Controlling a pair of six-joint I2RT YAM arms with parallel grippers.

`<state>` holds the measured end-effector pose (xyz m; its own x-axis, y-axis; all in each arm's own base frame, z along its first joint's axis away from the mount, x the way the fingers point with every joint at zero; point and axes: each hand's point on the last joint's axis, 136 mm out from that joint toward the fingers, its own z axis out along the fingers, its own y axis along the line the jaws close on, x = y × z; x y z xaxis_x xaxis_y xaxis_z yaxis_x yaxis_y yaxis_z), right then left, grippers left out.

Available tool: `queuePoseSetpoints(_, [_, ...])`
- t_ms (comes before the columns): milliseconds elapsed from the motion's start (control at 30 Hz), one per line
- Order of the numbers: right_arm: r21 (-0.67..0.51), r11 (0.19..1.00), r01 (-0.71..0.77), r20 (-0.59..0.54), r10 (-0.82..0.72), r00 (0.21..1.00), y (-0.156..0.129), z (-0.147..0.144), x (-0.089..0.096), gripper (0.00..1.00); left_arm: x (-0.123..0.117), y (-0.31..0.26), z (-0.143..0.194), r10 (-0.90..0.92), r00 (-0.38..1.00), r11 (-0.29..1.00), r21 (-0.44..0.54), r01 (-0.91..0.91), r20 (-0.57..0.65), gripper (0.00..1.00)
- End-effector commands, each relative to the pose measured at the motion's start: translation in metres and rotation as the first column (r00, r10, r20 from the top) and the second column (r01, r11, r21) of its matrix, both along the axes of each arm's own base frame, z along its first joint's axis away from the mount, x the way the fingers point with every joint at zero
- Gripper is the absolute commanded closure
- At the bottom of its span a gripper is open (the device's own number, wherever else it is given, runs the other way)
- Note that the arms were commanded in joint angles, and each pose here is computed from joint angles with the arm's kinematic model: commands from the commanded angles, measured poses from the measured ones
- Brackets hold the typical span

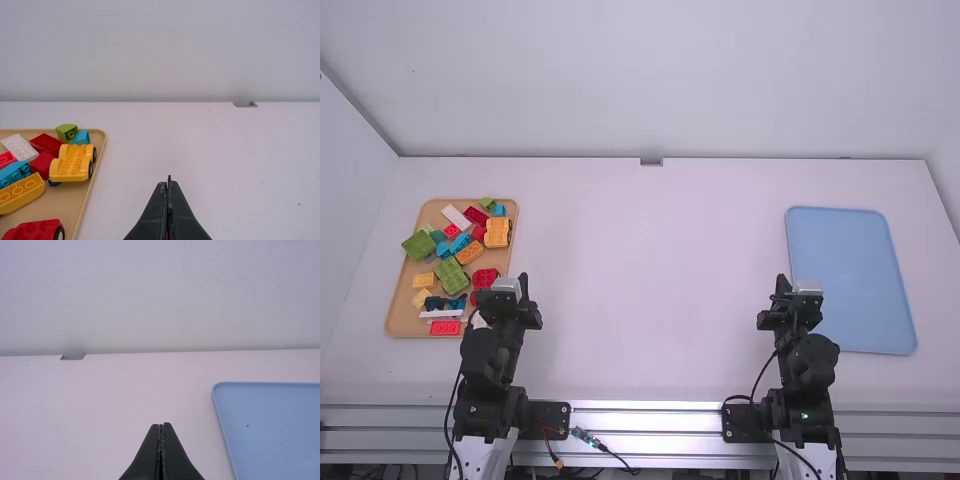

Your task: Assemble lego blocks to make yellow taxi

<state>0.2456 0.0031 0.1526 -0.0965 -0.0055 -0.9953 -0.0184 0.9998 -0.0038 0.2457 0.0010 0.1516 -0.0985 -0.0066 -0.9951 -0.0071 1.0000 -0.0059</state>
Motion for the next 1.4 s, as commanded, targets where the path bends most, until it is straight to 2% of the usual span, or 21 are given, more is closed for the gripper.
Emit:
queuePoseSetpoints(0, [0.003,1.0,0.002,0.0,-0.002,1.0,0.0,0.0,0.0,1.0,0.0,0.0,0.0,0.0,1.0,1.0,0.0,0.0,0.0,1.0])
queuePoseSetpoints(267, [0.002,1.0,-0.002,-0.007,0.002,1.0,0.0,0.002,0.0,0.97,0.0,0.0,0.001,0.0,1.0,1.0,-0.002,0.0,-0.005,0.98])
queuePoseSetpoints(567, [0.001,1.0,-0.018,-0.054,0.018,0.998,0.003,0.01,0.002,0.89,0.001,-0.001,0.009,-0.001,0.999,1.0,-0.007,0.0,-0.039,0.89])
queuePoseSetpoints(933, [0.008,0.997,-0.076,-0.136,0.076,0.988,0.013,0.029,0.011,0.72,0.007,-0.002,0.025,0.001,0.995,0.999,-0.034,-0.004,-0.096,0.72])
queuePoseSetpoints(1233, [0.028,0.993,-0.117,-0.201,0.12,0.972,0.02,0.049,0.028,0.55,0.021,-0.003,0.041,0.002,0.989,0.998,-0.06,-0.011,-0.145,0.55])
queuePoseSetpoints(1367, [0.048,0.996,-0.069,-0.24,0.079,0.967,0.014,0.055,0.04,0.46,0.031,-0.003,0.054,0.004,0.989,0.997,-0.074,-0.015,-0.146,0.46])
